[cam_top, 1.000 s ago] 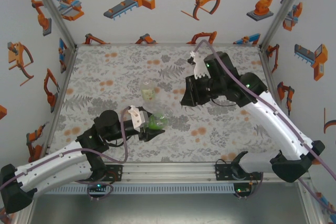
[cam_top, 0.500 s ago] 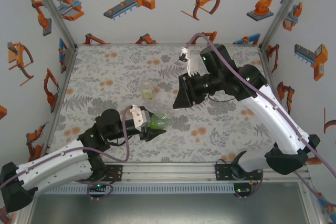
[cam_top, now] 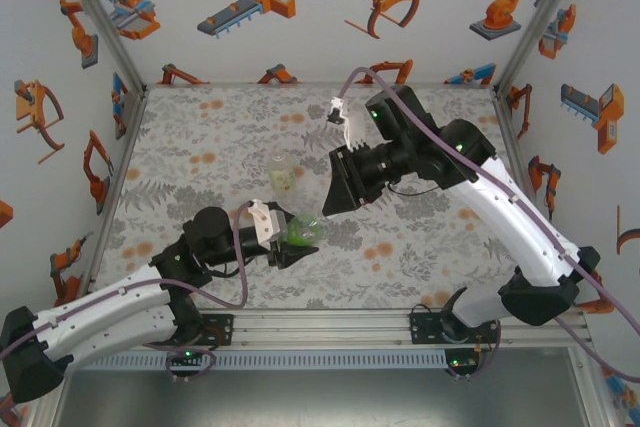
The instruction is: Screw on the bottle caps
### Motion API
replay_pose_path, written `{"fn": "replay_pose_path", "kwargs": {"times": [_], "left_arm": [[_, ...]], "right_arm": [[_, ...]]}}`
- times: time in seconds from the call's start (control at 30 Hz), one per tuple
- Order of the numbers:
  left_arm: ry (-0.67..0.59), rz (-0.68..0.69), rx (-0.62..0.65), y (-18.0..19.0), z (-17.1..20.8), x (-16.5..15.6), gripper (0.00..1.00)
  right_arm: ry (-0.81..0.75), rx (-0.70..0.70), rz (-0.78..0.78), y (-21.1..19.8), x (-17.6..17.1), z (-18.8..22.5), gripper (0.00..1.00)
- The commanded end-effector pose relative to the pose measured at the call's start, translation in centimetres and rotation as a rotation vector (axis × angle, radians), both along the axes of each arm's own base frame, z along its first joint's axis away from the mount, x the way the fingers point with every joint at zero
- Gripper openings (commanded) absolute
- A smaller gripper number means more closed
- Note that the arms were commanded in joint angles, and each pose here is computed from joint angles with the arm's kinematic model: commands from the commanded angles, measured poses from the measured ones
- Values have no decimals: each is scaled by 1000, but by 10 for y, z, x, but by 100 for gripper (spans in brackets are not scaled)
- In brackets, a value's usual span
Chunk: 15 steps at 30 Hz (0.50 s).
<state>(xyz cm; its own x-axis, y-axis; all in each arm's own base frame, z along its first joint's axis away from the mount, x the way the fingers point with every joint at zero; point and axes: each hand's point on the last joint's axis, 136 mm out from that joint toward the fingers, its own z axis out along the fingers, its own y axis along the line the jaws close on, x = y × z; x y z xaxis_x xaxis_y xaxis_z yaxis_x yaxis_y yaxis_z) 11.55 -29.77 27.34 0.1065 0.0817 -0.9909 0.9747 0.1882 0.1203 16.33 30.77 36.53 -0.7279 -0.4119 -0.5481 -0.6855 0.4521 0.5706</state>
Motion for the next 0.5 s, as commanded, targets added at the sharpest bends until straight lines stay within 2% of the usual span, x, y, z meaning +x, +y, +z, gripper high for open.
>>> {"fn": "replay_pose_path", "kwargs": {"times": [0.0, 0.47], "left_arm": [[-34, -28, -70, -2, 24, -4, 0], [-24, -39, -61, -7, 23, -3, 0]], "right_arm": [[22, 7, 12, 2, -8, 5, 21], [-21, -79, 42, 0, -12, -6, 21]]}}
